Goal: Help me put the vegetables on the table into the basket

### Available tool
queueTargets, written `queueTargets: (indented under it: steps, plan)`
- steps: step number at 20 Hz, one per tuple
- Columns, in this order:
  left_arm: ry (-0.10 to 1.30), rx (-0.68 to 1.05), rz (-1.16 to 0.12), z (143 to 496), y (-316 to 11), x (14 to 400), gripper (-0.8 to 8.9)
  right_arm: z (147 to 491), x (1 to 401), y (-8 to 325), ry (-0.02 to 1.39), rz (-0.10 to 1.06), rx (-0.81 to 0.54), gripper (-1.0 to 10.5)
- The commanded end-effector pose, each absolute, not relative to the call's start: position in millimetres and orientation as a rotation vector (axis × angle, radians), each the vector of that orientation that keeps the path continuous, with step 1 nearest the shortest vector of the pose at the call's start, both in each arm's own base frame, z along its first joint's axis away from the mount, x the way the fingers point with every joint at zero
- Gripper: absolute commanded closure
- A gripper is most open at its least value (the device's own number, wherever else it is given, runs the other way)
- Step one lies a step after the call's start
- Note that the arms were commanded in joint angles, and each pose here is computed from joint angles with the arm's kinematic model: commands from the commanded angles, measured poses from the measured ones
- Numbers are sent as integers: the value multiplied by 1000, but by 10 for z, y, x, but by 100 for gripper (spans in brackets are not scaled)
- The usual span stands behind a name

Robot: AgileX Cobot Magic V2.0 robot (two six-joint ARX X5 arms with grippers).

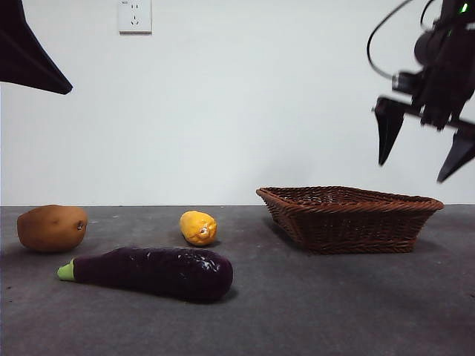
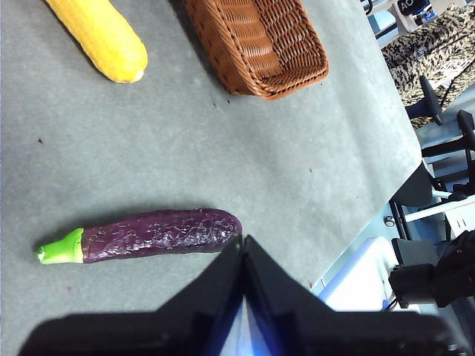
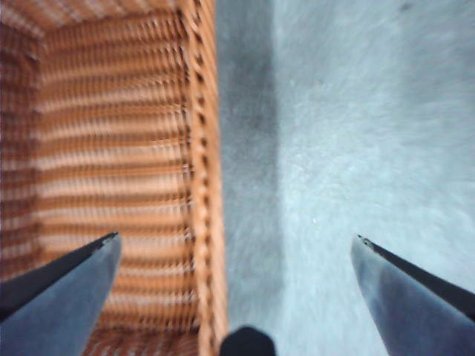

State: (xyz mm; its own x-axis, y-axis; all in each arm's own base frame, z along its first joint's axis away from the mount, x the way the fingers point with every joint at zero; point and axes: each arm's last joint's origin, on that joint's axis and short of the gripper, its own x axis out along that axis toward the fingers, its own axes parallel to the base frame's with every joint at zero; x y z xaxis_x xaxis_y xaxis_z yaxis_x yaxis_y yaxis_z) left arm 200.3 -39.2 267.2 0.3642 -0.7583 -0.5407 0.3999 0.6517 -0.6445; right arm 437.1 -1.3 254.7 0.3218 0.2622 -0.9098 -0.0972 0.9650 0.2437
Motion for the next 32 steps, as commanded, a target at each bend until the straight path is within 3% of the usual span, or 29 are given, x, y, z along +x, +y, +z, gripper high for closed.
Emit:
queueTargets:
  steps: [1, 5, 8, 11, 12, 14, 15, 24, 27, 32]
  plan:
    - [919, -429, -791, 2673, -398, 2003, 817, 2284, 4482, 10, 1264, 306, 177, 225]
    - [917, -428, -791, 2675, -398, 2006, 817, 1999, 4620, 64, 1257, 385, 195, 237]
    - [918, -428, -790, 2674, -398, 2005, 817, 1939, 4667, 162, 1235, 421, 189, 403]
    - [917, -427, -788, 2675, -398, 2006, 817, 1921, 4666, 306, 1240, 450, 167, 450]
    - [917, -427, -788, 2673, -398, 2006, 817, 1891, 4669, 336, 1249, 447, 160, 501]
    - [920, -429, -788, 2673, -398, 2004, 817, 1855, 4671, 355, 1266, 412, 137, 841]
    - [925, -431, -787, 2670, -397, 2000, 817, 1852, 4669, 348, 1273, 391, 130, 925]
    - [936, -436, -788, 2664, -397, 1991, 817, 1901, 4605, 306, 1341, 367, 197, 964]
    - [962, -452, -780, 2657, -396, 1976, 818, 2197, 4488, 301, 1323, 370, 195, 964]
    - [997, -525, -697, 2765, -389, 1986, 819, 2980, 4137, 286, 1184, 388, 160, 964]
